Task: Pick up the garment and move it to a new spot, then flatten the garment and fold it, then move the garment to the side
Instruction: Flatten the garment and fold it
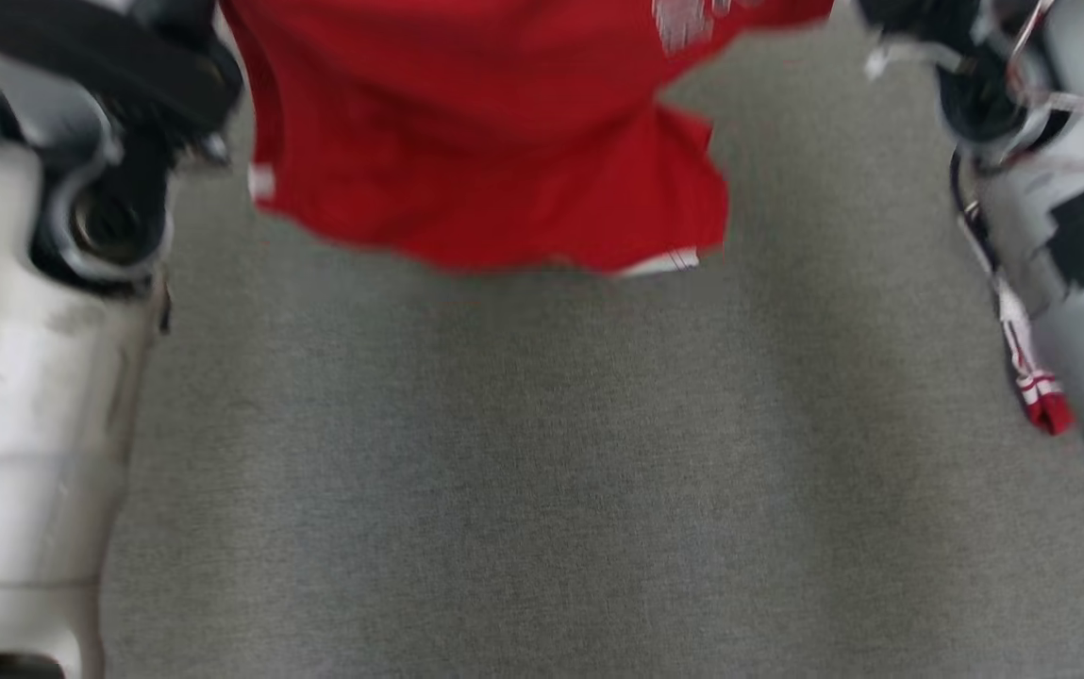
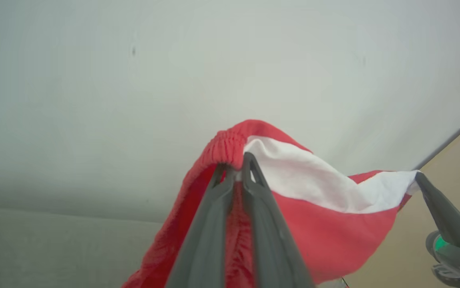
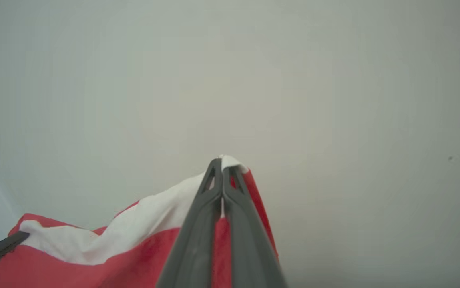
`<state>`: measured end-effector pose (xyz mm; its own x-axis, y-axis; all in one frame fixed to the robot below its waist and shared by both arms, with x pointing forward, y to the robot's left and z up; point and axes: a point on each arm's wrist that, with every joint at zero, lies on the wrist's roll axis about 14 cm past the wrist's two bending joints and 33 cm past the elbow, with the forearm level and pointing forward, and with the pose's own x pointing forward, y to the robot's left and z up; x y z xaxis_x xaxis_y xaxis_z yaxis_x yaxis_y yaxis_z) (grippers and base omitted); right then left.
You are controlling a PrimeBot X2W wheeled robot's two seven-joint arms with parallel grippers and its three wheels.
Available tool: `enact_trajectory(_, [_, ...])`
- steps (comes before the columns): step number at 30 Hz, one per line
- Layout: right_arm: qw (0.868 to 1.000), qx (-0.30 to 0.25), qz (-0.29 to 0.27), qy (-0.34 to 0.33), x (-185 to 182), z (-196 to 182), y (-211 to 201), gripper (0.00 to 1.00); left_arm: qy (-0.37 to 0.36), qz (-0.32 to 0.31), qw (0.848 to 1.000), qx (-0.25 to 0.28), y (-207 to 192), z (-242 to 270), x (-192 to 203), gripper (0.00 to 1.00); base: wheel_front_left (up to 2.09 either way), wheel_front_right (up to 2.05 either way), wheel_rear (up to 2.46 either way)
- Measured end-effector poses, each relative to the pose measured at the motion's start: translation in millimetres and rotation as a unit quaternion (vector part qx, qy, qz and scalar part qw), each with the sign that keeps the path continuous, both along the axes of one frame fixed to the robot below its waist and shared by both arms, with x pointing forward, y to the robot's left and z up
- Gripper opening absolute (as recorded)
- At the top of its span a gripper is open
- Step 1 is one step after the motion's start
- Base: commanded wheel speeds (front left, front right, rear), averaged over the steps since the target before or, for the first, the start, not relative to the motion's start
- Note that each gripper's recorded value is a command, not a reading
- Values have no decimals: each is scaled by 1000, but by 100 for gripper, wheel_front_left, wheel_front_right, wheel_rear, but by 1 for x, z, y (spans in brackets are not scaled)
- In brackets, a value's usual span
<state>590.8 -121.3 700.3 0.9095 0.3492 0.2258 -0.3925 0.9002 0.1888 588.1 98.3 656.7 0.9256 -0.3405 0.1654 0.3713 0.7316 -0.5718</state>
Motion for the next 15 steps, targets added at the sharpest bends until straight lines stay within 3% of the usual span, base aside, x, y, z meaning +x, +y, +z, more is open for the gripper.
enact_trajectory(10, [983,3,-75,-165,64,67,-35,0,-117,40,991,-48,5,61,72,0,0,0,0])
enact_trajectory(15, [983,-5,-81,-162,88,43,-33,0,-144,51,987,-58,7,41,95,0,0,0,0])
